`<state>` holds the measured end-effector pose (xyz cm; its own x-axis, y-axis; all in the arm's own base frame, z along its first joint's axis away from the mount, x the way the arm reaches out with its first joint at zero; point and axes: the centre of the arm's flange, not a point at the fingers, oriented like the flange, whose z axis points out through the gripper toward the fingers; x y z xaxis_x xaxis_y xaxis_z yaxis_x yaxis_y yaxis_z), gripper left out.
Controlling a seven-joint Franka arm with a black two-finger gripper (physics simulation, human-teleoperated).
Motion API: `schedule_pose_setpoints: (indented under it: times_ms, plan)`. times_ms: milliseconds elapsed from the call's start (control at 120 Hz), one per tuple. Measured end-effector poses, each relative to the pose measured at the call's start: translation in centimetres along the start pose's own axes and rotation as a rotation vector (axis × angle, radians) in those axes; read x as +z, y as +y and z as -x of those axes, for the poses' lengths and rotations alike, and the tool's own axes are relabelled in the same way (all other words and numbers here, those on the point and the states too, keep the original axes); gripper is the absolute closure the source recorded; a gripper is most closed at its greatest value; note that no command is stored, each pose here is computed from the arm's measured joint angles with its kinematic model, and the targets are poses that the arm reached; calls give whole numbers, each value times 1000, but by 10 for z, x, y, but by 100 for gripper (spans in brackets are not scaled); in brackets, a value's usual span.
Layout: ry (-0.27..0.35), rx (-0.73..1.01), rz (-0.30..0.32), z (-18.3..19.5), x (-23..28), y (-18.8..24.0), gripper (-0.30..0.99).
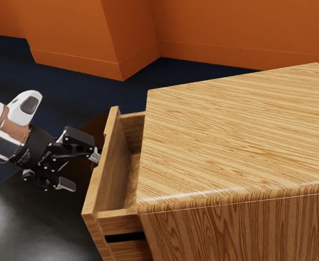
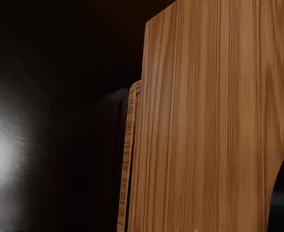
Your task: Pull the drawer handle with one arm to open the drawer
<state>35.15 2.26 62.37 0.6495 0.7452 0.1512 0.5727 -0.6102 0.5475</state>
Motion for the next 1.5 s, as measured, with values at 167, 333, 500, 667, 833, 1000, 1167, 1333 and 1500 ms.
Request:
schedule_pose_setpoints:
  times_ms: [167,333,500,667,833,1000,1167,1333,1500]
  plan:
    - [8,-4,-1,3,-8,-8,1]
    - [18,-15,6,5,-21,-20,1]
    - [27,-29,8,4,-31,-33,1]
    - [34,-47,3,2,-39,-45,1]
    - [40,-54,-11,3,-42,-52,1]
    - [53,-55,-17,12,-49,-57,1]
    - [54,-61,-4,18,-59,-67,1]
    - [37,-69,-7,13,-58,-74,1]
    - [24,-87,-4,1,-57,-85,1]
